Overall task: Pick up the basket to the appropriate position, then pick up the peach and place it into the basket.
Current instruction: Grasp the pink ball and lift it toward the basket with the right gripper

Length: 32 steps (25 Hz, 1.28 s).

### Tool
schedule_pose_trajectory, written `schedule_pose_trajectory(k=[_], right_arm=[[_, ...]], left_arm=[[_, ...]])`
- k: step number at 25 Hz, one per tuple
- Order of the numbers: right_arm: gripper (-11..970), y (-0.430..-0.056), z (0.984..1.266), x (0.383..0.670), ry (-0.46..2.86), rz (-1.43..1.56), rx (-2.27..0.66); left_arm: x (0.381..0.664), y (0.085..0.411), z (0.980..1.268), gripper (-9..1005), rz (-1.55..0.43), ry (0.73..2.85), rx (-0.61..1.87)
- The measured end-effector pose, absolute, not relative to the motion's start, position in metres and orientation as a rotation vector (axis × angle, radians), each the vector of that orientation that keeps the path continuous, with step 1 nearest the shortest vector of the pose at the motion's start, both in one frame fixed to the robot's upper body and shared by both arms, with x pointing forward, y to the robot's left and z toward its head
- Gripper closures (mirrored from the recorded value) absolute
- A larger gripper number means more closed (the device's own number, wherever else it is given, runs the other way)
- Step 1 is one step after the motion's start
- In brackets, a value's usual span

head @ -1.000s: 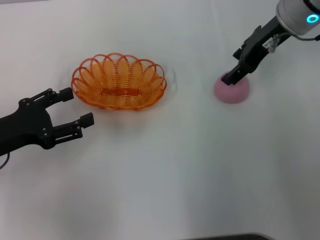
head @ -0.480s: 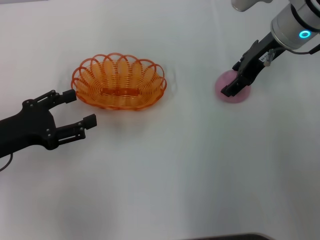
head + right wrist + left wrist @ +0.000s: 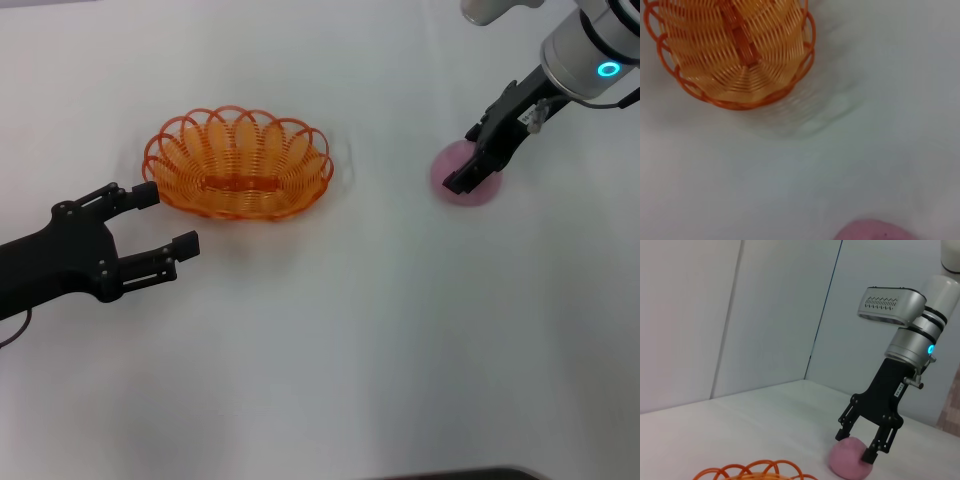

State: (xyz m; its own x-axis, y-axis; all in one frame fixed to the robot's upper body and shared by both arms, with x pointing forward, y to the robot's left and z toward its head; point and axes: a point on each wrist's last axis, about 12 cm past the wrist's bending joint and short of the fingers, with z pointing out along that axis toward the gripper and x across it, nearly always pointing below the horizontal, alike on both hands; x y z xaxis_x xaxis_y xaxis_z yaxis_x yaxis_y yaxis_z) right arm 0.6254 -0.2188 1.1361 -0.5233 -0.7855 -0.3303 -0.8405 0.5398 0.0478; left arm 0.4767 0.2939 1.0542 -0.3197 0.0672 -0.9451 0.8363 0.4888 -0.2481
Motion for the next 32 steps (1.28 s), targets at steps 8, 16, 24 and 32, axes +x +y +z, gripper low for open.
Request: schedule_pose_trajectory(k=[8,16,24,32], right_arm=[[248,-0.2200,1.1366,0.6269,2.504,0.278,-1.357],[542,-0.2196,1.1357,0.6263,2.504,0.271,-1.368],[812,-0.2200,1.1353,0.6260,2.507,0.266,-1.371],[847,-0.2194,1.1359,0.6254,2.513,0.261,-1.378]], left_arm=[[0.4757,0.2931,1.0535,119,-0.967,1.727,0.770],[0.4753,0.2927,1.0538,119,-0.974,1.724,0.771],[0.4753,0.2927,1.0540,119,-0.975,1.724,0.772],[0.4769,0.2929,1.0549,119,-0.982,1.731,0.765]])
